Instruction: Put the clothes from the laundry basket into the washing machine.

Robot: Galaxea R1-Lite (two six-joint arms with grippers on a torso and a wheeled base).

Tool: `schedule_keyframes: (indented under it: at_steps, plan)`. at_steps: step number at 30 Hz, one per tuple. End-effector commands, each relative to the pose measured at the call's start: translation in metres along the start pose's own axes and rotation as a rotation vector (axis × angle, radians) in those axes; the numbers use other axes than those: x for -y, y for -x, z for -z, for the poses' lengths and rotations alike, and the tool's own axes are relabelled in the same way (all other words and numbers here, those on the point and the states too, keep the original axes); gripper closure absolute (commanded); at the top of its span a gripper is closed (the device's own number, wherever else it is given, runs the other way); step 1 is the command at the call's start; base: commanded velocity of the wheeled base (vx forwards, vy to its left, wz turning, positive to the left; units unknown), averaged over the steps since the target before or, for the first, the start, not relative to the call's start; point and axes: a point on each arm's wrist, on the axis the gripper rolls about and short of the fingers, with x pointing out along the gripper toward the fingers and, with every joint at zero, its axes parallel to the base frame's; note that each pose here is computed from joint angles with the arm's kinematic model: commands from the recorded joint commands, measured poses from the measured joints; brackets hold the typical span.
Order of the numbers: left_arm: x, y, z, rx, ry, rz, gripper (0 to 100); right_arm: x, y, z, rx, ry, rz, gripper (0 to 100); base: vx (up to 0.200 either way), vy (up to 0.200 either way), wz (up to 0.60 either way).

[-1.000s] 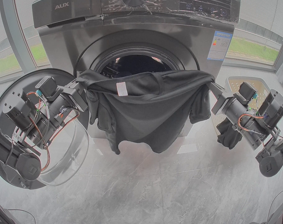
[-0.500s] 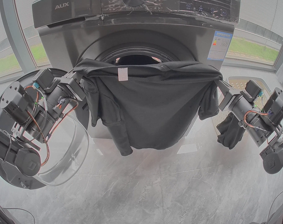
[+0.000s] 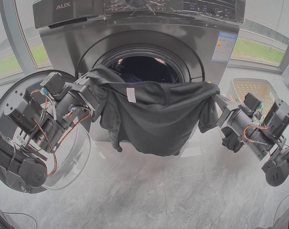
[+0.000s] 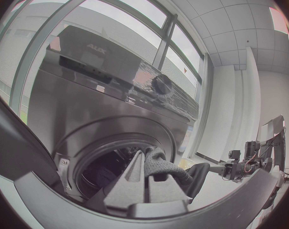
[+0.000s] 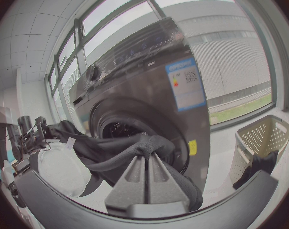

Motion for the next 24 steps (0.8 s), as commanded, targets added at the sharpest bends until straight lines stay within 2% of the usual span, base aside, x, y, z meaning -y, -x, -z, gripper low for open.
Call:
schedule_keyframes:
  at_steps: [1, 2, 3, 4, 6, 10, 11, 14, 15, 16, 19, 23, 24]
  plan:
    - [0.015, -0.006, 0.026, -0.066, 0.032, 0.053, 100, -0.015, 0.005, 0.041, -0.153, -0.017, -0.052, 100, 0.000, 0.000, 0.00]
    - [0.017, -0.009, 0.033, -0.080, 0.037, 0.060, 100, -0.015, 0.005, 0.041, -0.153, -0.017, -0.052, 100, 0.000, 0.000, 0.00]
    - [0.018, -0.012, 0.036, -0.084, 0.040, 0.066, 100, -0.034, 0.007, 0.048, -0.178, -0.039, -0.112, 100, 0.000, 0.000, 0.00]
    - [0.021, -0.016, 0.040, -0.083, 0.042, 0.074, 100, -0.043, 0.008, 0.053, -0.195, -0.052, -0.139, 100, 0.000, 0.000, 0.00]
    - [0.022, -0.019, 0.050, -0.102, 0.034, 0.079, 100, -0.051, 0.005, 0.071, -0.247, -0.056, -0.157, 100, 0.000, 0.000, 0.00]
    - [0.020, -0.019, 0.052, -0.107, 0.026, 0.072, 100, -0.053, 0.002, 0.097, -0.317, -0.047, -0.164, 100, 0.000, 0.000, 0.00]
    - [0.020, -0.019, 0.051, -0.104, 0.026, 0.073, 100, -0.053, 0.003, 0.101, -0.331, -0.043, -0.164, 0, 0.000, 0.000, 0.00]
    - [0.022, -0.020, 0.044, -0.081, 0.023, 0.077, 100, -0.060, 0.012, 0.121, -0.416, -0.036, -0.190, 0, 0.000, 0.000, 0.00]
    - [0.022, -0.020, 0.044, -0.081, 0.023, 0.077, 100, -0.060, 0.012, 0.121, -0.416, -0.036, -0.190, 0, 0.000, 0.000, 0.00]
    - [0.024, -0.022, 0.033, -0.047, 0.026, 0.083, 100, -0.060, 0.017, 0.136, -0.473, -0.024, -0.191, 0, 0.000, 0.000, 0.00]
    - [0.027, -0.022, 0.026, -0.024, 0.025, 0.090, 100, -0.063, 0.018, 0.152, -0.516, -0.016, -0.196, 0, 0.000, 0.000, 0.00]
    - [0.029, -0.019, 0.020, -0.013, 0.028, 0.097, 100, -0.066, 0.007, 0.160, -0.503, -0.013, -0.193, 0, 0.000, 0.000, 0.00]
    - [0.030, -0.018, 0.017, -0.007, 0.027, 0.102, 100, -0.069, -0.006, 0.165, -0.469, -0.018, -0.190, 0, 0.000, 0.000, 0.00]
